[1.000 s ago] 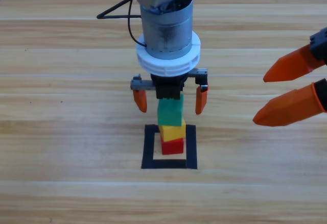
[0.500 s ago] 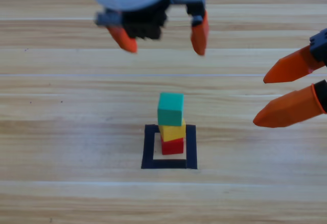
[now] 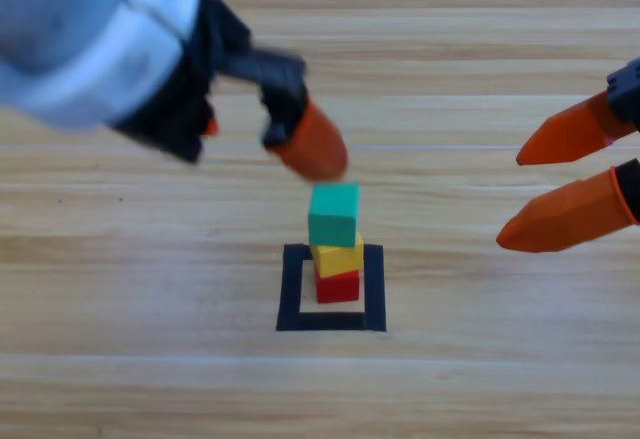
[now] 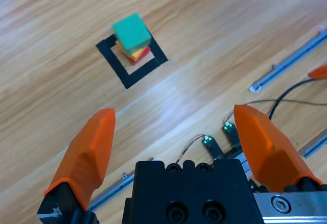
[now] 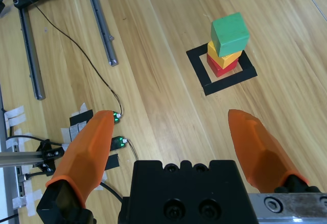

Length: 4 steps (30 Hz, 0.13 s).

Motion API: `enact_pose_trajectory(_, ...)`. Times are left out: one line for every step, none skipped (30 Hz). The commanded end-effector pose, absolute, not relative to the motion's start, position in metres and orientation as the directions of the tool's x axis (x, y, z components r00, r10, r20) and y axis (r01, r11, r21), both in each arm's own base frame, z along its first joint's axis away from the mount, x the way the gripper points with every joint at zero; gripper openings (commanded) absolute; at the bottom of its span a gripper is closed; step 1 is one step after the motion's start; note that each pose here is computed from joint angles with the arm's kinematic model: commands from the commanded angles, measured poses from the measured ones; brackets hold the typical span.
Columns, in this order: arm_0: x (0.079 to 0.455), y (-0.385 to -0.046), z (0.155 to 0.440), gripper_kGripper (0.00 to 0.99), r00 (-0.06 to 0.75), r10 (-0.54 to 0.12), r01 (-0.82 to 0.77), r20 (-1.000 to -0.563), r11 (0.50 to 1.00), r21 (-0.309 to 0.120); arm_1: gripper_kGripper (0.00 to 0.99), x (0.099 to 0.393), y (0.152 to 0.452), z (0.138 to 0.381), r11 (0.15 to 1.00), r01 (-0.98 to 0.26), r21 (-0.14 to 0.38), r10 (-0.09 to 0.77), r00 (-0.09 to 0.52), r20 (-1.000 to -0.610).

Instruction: Stack the blocks in the rectangular block: red at the bottom, yellow in the middle, green on top

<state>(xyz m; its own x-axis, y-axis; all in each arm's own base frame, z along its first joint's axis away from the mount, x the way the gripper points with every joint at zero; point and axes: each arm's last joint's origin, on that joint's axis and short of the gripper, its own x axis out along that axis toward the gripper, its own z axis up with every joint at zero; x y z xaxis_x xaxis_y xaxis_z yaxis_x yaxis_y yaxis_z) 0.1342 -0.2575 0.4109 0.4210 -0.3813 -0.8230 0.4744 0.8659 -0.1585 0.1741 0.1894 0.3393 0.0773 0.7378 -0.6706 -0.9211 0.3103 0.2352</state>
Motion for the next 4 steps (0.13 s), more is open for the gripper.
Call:
enact_pose_trajectory(0.101, -0.270, 0.387, 0.990, 0.378, -0.421, 0.613, -0.824, 0.782, -0.118, 0.985, 0.173, 0.180, 0.334, 0.332, -0.911, 0.247, 0.733, 0.084, -0.675)
enact_pose_trajectory(0.096, -0.266, 0.384, 0.990, 0.378, -0.441, 0.631, -0.814, 0.766, -0.123, 0.985, 0.173, 0.180, 0.334, 0.332, -0.911, 0.247, 0.733, 0.084, -0.675)
enact_pose_trajectory(0.094, -0.261, 0.379, 0.990, 0.374, -0.449, 0.641, -0.812, 0.757, -0.123, 0.985, 0.173, 0.180, 0.334, 0.332, -0.911, 0.247, 0.733, 0.084, -0.675)
enact_pose_trajectory(0.092, -0.255, 0.372, 0.990, 0.370, -0.445, 0.645, -0.815, 0.755, -0.119, 0.985, 0.173, 0.180, 0.334, 0.332, -0.911, 0.247, 0.733, 0.084, -0.675)
